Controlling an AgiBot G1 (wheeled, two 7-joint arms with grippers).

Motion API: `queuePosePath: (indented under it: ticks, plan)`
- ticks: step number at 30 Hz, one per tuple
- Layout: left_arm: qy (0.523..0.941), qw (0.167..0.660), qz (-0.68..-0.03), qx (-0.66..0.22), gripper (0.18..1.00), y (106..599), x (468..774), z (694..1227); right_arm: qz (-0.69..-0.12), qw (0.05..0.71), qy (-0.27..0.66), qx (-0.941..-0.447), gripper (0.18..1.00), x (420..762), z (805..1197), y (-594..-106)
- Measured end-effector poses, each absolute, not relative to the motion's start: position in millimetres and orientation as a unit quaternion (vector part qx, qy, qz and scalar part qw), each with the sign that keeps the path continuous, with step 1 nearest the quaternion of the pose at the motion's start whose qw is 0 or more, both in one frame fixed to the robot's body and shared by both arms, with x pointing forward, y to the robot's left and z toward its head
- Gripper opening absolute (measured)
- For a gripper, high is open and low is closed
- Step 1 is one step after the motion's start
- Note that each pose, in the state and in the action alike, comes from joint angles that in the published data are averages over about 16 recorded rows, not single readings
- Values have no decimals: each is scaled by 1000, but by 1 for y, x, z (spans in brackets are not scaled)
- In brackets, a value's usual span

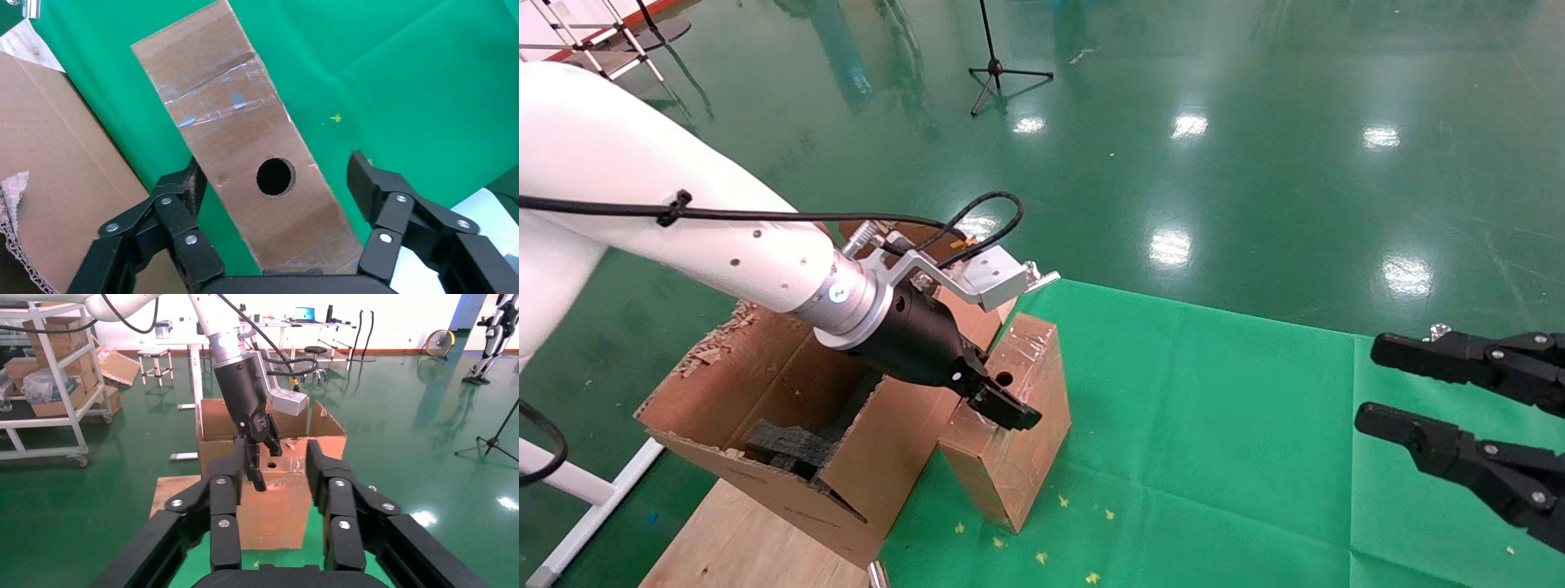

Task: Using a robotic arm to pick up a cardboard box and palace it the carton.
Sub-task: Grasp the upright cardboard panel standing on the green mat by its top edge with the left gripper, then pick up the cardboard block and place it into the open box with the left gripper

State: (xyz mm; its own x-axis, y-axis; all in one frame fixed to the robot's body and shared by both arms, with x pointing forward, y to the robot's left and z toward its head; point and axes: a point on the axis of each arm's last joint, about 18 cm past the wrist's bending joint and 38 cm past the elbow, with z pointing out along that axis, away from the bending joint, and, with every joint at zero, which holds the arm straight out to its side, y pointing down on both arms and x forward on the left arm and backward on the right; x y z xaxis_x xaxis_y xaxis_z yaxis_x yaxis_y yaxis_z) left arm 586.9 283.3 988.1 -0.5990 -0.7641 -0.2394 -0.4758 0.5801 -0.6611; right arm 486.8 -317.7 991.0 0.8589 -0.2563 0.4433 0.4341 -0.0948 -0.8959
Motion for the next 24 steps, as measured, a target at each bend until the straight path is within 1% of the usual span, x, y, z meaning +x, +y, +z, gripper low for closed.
queuePosePath:
  ticks: [3,8,12,14,19,24]
  plan:
    - [850,260,-278,-365,865,283,587,988,-258,670,-64,-694,391,487,991,-318]
    - [849,259,-278,-366,781,284,587,988,-258,670,-64,-694,497,487,991,-318]
    - [849,261,-281,-364,681,285,588,991,-258,670,-64,-694,594,487,991,-318]
    - [847,263,-286,-362,644,286,587,996,-258,670,-64,-694,632,487,991,-318]
    - [839,279,-308,-352,524,296,583,1021,-258,670,-64,-694,754,487,991,-318]
    - [818,318,-340,-338,425,319,573,1064,-258,670,-64,-694,845,487,991,-318]
